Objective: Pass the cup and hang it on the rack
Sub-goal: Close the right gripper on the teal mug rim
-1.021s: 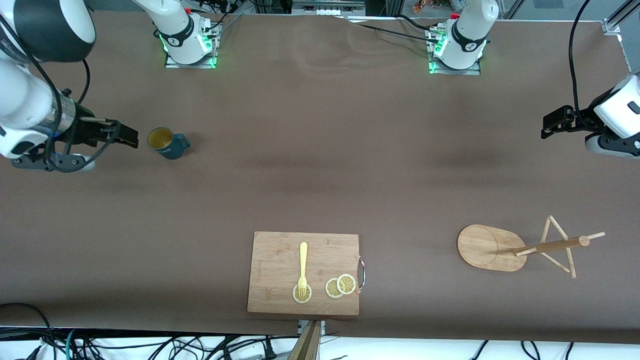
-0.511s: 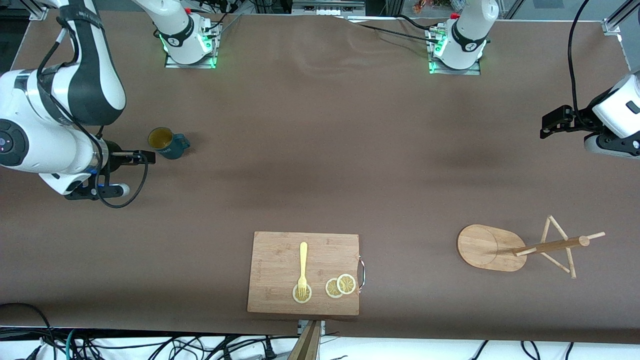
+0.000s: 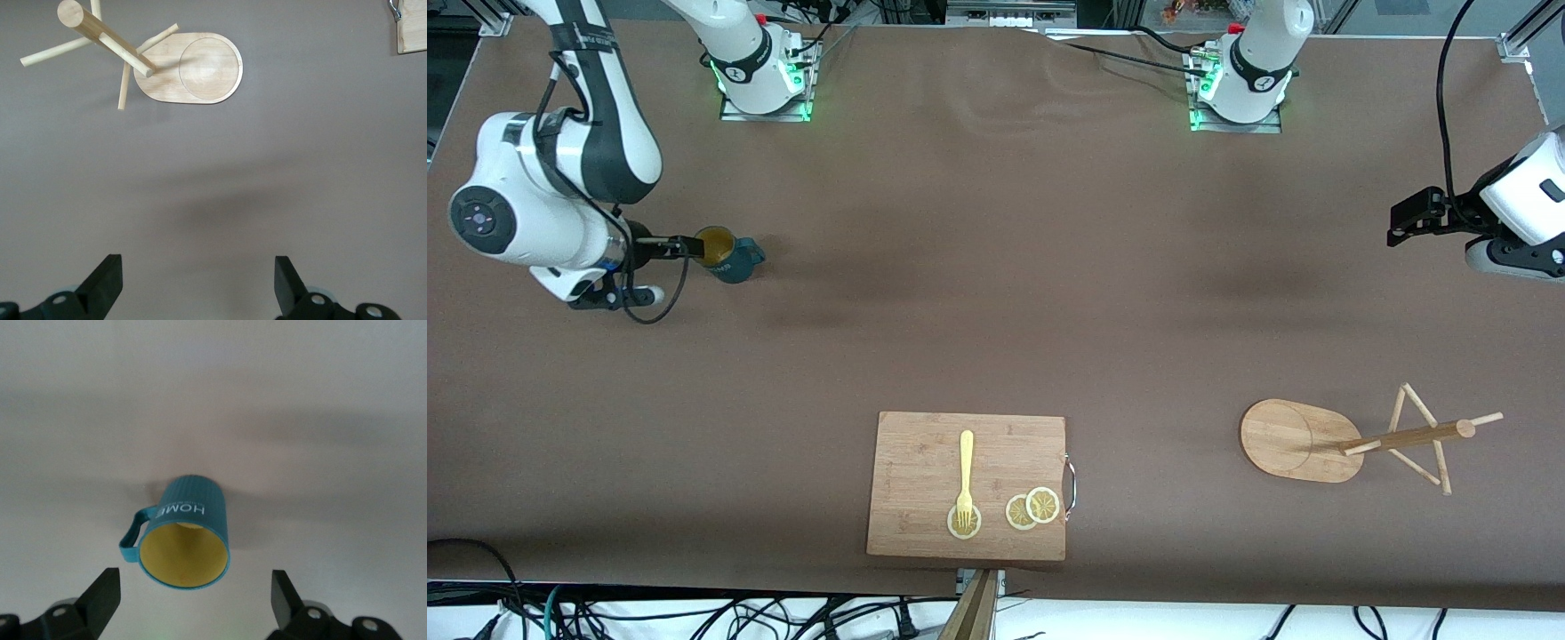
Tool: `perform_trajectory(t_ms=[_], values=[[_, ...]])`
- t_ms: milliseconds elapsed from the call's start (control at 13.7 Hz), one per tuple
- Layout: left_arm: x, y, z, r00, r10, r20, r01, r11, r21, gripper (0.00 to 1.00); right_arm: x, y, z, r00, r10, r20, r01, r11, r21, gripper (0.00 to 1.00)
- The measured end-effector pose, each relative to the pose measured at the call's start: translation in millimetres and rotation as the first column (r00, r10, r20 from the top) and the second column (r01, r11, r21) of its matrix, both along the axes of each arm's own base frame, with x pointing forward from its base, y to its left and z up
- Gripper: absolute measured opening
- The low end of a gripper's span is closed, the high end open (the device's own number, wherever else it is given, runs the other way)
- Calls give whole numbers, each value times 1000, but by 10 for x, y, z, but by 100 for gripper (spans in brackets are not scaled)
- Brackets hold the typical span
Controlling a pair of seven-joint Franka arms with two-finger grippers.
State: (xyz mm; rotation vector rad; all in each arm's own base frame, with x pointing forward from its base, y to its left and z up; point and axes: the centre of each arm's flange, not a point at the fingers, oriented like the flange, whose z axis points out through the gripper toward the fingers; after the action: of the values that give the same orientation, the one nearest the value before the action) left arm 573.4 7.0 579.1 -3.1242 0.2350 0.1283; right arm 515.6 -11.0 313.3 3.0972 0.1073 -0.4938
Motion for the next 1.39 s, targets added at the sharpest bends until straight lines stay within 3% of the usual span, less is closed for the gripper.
perform_trajectory(t_ms=[438, 803, 1094, 1167, 1386], values=[[0, 0, 0, 1000, 0, 0, 0, 1000, 0, 100, -311, -198, -407, 998, 63, 27, -64, 998, 28, 100], [0, 0, 0, 1000, 0, 0, 0, 1000, 0, 100, -321, -403, -618, 996, 83, 40, -84, 996, 30, 98], [0, 0, 0, 1000, 0, 0, 0, 1000, 0, 100, -315, -405, -760, 996, 84, 34, -85, 996, 25, 89], [0, 0, 0, 1000, 0, 0, 0, 1000, 0, 100, -316, -406, -796, 996, 81, 32, -82, 996, 26, 82], [0, 0, 0, 1000, 0, 0, 0, 1000, 0, 100, -333, -392, -903, 999, 28, 20, -29, 998, 56, 45]])
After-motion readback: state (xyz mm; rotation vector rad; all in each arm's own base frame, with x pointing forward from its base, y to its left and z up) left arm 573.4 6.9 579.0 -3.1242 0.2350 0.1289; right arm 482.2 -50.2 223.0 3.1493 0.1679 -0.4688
